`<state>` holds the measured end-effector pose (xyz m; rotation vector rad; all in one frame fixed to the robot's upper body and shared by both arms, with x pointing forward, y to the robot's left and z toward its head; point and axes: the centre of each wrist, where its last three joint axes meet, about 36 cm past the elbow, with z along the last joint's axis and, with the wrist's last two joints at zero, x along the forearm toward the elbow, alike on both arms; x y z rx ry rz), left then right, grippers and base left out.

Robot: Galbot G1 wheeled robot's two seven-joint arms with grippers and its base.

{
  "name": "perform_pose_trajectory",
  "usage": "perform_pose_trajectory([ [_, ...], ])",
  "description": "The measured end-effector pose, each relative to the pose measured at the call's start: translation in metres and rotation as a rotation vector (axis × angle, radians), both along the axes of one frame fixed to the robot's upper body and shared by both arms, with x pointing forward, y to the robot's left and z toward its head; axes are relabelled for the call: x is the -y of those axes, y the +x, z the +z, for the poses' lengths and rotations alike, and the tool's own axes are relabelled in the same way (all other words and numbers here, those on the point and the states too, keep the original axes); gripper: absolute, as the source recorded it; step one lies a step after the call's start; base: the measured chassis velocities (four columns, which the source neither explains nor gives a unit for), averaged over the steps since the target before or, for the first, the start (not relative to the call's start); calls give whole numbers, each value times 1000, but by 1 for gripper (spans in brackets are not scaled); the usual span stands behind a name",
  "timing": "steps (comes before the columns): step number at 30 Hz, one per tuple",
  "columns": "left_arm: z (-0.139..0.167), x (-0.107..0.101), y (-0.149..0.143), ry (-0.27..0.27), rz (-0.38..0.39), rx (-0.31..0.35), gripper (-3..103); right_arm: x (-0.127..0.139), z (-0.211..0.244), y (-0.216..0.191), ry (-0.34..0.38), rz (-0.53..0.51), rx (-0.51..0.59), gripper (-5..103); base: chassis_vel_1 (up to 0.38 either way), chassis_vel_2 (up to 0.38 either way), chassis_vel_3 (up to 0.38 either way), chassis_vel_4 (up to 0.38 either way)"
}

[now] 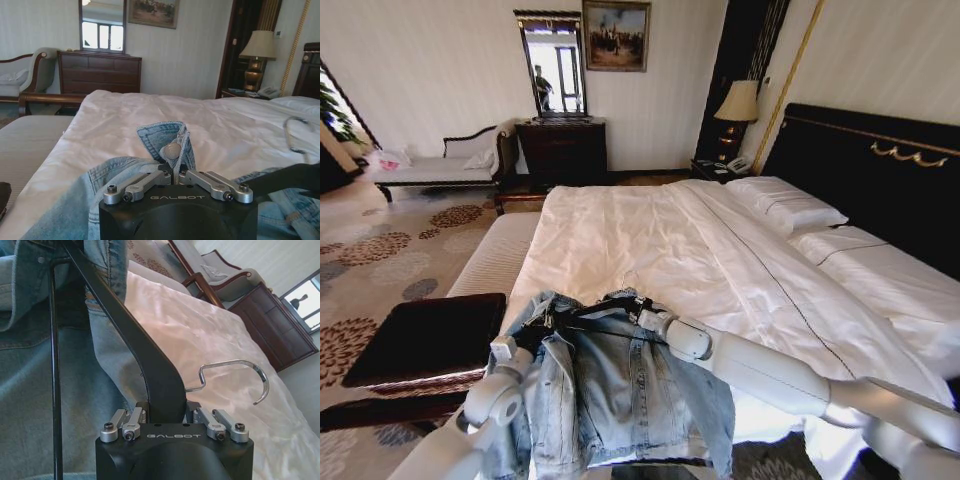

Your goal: Pick up the clothes from the bed and hang them on the clothes hanger.

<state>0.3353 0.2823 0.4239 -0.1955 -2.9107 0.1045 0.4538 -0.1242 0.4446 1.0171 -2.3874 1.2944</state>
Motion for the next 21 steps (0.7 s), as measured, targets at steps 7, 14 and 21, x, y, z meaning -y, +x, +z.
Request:
perform_pose_trajectory([
  [7, 8, 13, -14, 3, -42, 7, 2, -13, -5, 5, -6, -34, -24, 36, 0, 0, 0, 0],
  [14, 14, 19, -31, 10, -69, 6, 2, -18, -13, 15, -20, -75, -40, 36, 0, 0, 0, 0],
  [21, 29, 17, -40, 10, -88, 24, 2, -3, -16, 33, -51, -136, -4, 36, 0, 0, 0, 0],
])
